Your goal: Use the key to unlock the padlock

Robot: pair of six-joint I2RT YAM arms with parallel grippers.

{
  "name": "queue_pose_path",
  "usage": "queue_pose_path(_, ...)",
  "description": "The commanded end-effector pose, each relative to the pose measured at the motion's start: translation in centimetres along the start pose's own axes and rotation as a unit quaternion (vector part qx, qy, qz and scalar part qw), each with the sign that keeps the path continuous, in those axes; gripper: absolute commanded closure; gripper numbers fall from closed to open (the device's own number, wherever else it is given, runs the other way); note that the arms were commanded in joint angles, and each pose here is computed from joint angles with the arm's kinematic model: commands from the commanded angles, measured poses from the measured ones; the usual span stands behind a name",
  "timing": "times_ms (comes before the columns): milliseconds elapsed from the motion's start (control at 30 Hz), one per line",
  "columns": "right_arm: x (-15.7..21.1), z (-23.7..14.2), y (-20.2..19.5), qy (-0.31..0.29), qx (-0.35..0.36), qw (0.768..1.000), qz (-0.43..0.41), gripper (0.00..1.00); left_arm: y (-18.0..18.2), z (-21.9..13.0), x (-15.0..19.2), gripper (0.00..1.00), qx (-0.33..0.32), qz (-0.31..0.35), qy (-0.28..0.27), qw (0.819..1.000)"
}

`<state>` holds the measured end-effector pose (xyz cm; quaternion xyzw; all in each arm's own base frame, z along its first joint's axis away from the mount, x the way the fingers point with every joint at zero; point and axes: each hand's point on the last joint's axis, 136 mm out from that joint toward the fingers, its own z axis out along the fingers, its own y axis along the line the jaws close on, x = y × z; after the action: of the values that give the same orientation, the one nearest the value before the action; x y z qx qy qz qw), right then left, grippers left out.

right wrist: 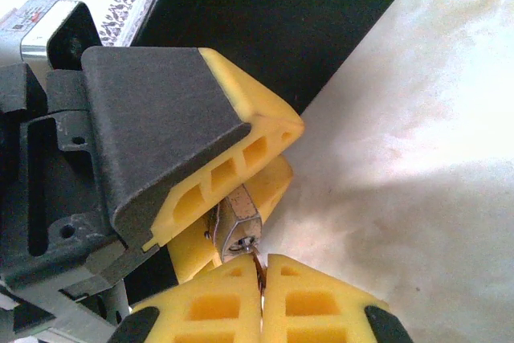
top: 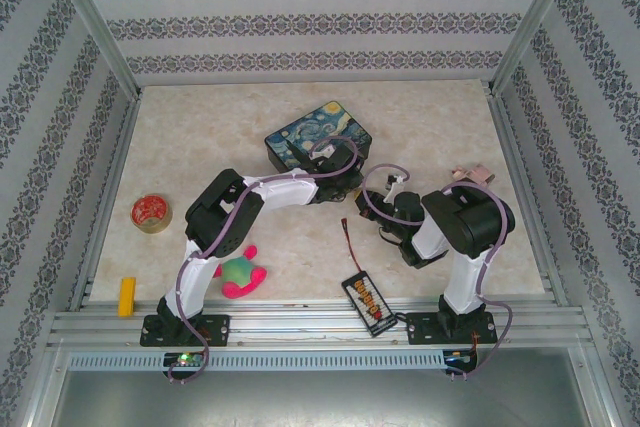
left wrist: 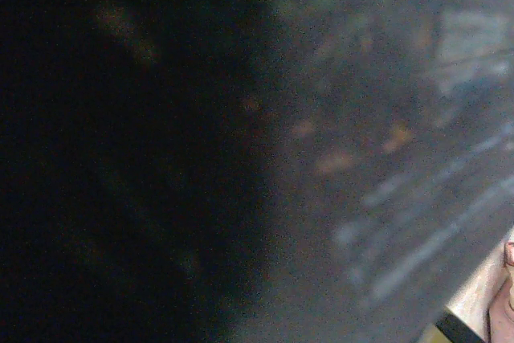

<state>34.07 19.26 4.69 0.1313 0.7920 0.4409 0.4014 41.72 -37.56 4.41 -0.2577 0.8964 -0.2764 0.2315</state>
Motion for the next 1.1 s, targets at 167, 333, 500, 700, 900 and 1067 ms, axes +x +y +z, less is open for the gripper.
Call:
queue_pose_path(167, -1.2, 0.6, 0.4, -0.008, -0.017, 1.0, -0.002, 1.0, 1.2, 1.1, 2.4, 0.85, -0.005, -0.011, 0.052, 0.999)
queue_pose_path(333, -1.3, 0.4, 0.3, 0.001, -0.024, 1.0, -0.002, 1.0, 1.5, 1.2, 3.1, 0.85, -0.006, -0.004, 0.062, 0.998)
queue_pose_path(500, -2.1, 1.0, 0.5, 0.0, -0.034, 0.999, 0.002, 1.0, 1.7, 1.2, 3.7, 0.85, -0.008, 0.0, 0.071, 0.997)
queue_pose_path(700, -1.8, 0.6, 0.1, 0.004, -0.03, 1.0, 0.007, 0.99, 1.8, 1.0, 3.2, 0.85, -0.004, -0.01, 0.059, 0.998)
queue_pose_path(900, -0.9, -0.8, -1.4, 0.013, -0.009, 1.0, 0.016, 0.8, 2.4, 0.7, 2.0, 0.84, -0.001, -0.038, 0.037, 0.999)
queue_pose_path(1067, -0.6, -2.1, -1.7, 0.016, -0.004, 1.0, 0.016, 0.75, 3.3, 1.0, 1.2, 0.84, -0.008, -0.052, 0.025, 0.998)
